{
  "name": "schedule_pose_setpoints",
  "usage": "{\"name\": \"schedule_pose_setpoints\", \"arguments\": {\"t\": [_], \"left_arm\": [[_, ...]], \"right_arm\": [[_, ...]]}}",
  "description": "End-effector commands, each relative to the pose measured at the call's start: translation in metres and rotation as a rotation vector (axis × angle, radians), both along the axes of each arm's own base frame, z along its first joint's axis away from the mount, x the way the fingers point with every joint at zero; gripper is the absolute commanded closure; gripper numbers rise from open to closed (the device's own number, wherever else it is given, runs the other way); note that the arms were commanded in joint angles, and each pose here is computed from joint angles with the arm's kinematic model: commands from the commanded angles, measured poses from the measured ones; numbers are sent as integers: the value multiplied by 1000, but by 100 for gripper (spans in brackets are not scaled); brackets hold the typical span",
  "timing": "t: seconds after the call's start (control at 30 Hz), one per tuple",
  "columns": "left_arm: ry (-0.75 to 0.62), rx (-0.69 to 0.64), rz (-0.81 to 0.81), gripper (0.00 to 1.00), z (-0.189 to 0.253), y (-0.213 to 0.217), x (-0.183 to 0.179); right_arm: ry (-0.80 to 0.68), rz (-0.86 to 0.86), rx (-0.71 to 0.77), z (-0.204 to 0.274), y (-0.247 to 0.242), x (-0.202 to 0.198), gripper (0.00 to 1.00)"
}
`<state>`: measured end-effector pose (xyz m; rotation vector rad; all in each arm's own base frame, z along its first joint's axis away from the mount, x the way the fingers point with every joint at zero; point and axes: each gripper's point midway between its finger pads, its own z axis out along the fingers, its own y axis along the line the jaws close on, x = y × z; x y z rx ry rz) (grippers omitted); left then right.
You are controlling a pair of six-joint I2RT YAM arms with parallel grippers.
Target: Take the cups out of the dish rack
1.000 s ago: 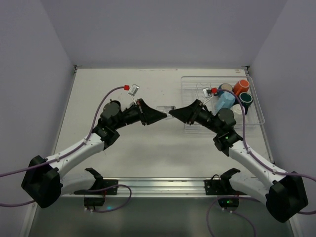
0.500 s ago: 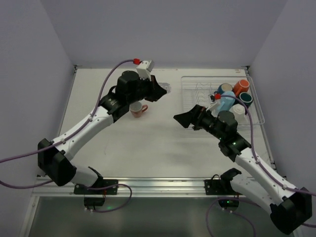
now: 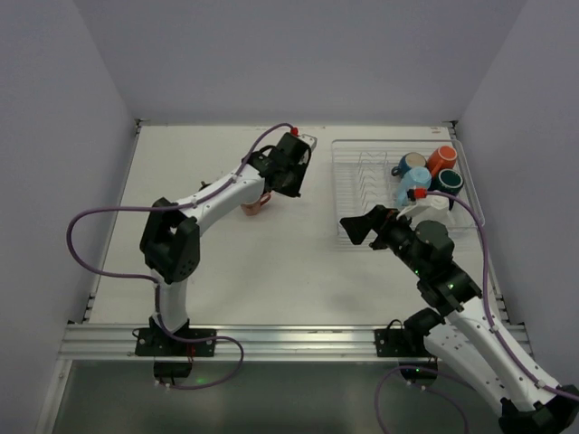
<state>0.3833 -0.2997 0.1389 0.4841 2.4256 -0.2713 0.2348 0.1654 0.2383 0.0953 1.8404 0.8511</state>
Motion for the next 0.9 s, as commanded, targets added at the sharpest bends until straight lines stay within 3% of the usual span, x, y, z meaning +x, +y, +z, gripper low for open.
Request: {"name": "schedule_pose_setpoints", "arguments": {"t": [0.0, 0.4, 0.67, 0.87], "left_arm": [[5, 78, -36, 100, 0, 0, 3], [87, 212, -30, 98, -56, -3, 20], [123, 256, -40, 75, -74, -1, 20], [115, 279, -31, 64, -75, 2, 22]], "right_arm": [[-5, -26, -42, -7, -7, 2, 2], [-22, -13, -31, -9, -6, -2, 2], [-22, -3, -25, -10, -5, -3, 2], [-28, -14, -23, -8, -7, -3, 2]]}}
